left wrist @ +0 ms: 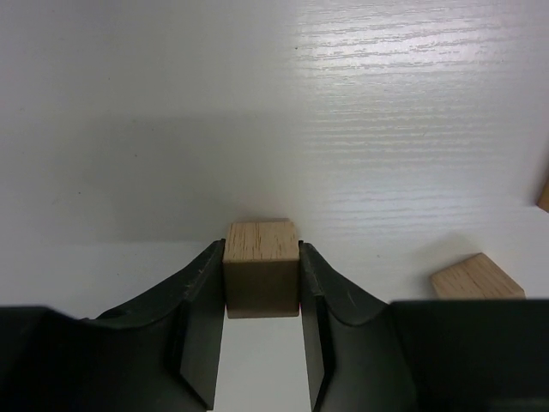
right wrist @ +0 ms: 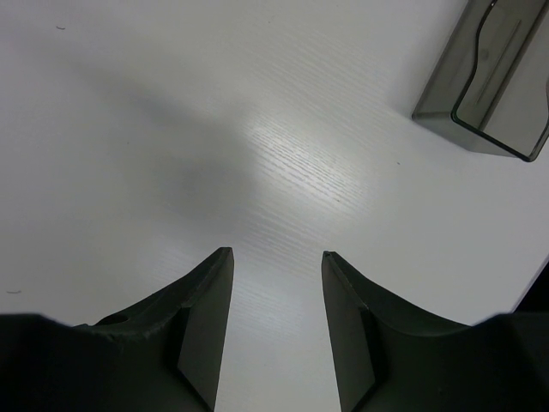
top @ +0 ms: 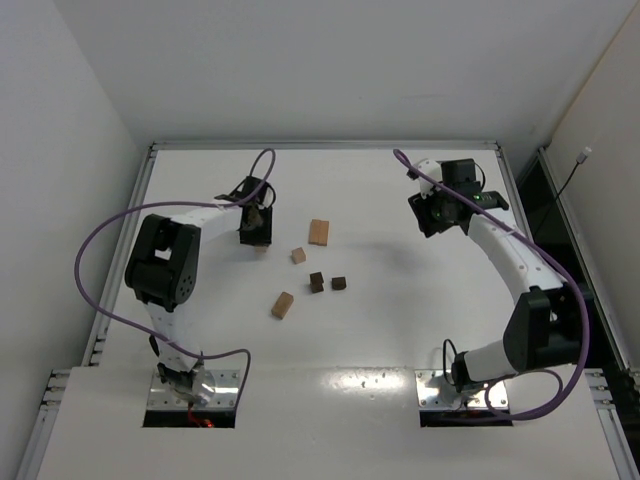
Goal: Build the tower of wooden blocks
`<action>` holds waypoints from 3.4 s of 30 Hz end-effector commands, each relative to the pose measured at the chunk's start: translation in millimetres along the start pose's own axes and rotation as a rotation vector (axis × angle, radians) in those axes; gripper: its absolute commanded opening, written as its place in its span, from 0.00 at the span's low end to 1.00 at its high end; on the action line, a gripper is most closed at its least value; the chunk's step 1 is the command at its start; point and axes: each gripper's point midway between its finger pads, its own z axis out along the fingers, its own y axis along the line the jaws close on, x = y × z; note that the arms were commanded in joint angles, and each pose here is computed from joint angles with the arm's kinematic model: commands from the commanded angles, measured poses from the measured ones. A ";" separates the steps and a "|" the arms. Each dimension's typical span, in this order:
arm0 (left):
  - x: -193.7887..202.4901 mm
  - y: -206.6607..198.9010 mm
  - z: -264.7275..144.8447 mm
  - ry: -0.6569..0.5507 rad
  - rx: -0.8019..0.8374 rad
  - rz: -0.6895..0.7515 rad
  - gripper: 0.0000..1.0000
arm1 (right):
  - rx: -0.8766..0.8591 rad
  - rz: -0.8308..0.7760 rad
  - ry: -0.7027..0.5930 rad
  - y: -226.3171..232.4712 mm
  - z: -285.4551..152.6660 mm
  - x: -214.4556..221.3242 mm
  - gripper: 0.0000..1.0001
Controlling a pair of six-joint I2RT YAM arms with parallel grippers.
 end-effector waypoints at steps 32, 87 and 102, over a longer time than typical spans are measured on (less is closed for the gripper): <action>-82.6 -167.1 -15.1 -0.136 0.056 -0.002 0.00 | 0.020 0.026 -0.034 -12.4 -3.9 -13.1 0.42; -65.0 -160.1 22.2 -0.061 0.037 0.030 0.22 | 0.040 0.047 -0.005 -16.7 5.9 -9.4 0.66; -56.9 -158.6 29.4 -0.041 0.036 0.043 0.63 | 0.024 0.048 0.008 -14.2 11.5 -6.4 0.66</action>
